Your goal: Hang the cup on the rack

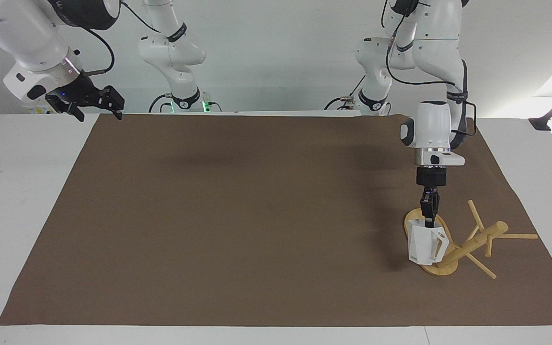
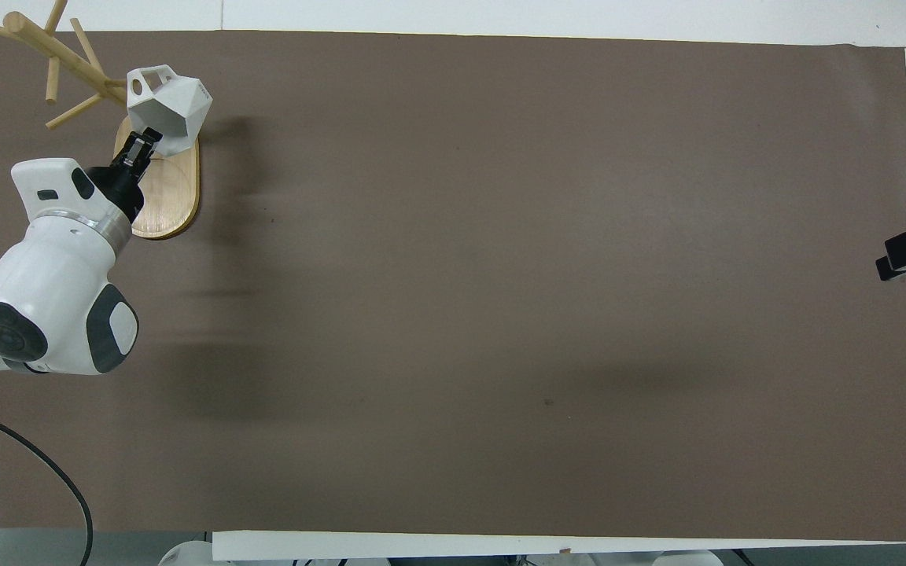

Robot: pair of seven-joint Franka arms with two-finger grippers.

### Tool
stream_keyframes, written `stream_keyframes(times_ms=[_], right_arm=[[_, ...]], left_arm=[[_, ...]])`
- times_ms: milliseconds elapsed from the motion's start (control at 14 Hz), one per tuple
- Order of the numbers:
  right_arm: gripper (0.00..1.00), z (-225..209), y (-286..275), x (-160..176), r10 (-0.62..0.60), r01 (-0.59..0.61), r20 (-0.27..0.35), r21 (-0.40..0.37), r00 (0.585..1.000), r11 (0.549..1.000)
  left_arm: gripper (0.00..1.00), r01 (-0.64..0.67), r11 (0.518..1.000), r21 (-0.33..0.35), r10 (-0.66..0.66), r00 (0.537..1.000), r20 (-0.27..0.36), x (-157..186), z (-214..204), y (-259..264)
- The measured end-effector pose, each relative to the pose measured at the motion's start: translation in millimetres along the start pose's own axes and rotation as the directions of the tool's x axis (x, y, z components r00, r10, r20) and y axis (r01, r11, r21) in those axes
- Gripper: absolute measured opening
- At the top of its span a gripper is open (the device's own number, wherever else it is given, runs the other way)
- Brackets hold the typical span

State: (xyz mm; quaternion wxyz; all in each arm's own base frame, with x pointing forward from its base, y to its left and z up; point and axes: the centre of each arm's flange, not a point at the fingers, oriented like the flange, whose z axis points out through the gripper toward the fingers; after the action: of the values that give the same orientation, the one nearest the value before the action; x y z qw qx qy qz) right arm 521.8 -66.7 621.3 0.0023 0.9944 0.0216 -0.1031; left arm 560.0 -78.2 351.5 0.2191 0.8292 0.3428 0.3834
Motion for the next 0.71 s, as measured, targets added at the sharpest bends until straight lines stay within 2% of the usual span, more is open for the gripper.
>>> stream_keyframes(times_ms=[429,643,714], right_arm=[[1.0,1.6,23.6,-3.1,0.048,-0.048,-0.007,0.007,0.999,0.999],[1.0,4.9,25.2,-2.9,0.053,-0.053,0.0,0.008,0.999,0.999],[1.0,6.3,24.9,-2.7,0.052,-0.052,0.003,0.009,0.999,0.999]], left_arm=[[0.04,0.029,0.999,0.039,-0.028,0.999,-0.023,19.6,7.7,-21.7],[0.04,0.031,0.998,0.063,-0.031,1.0,-0.006,21.4,11.2,-18.5],[0.11,0.032,0.996,0.079,-0.033,0.999,0.004,21.8,13.0,-18.9]])
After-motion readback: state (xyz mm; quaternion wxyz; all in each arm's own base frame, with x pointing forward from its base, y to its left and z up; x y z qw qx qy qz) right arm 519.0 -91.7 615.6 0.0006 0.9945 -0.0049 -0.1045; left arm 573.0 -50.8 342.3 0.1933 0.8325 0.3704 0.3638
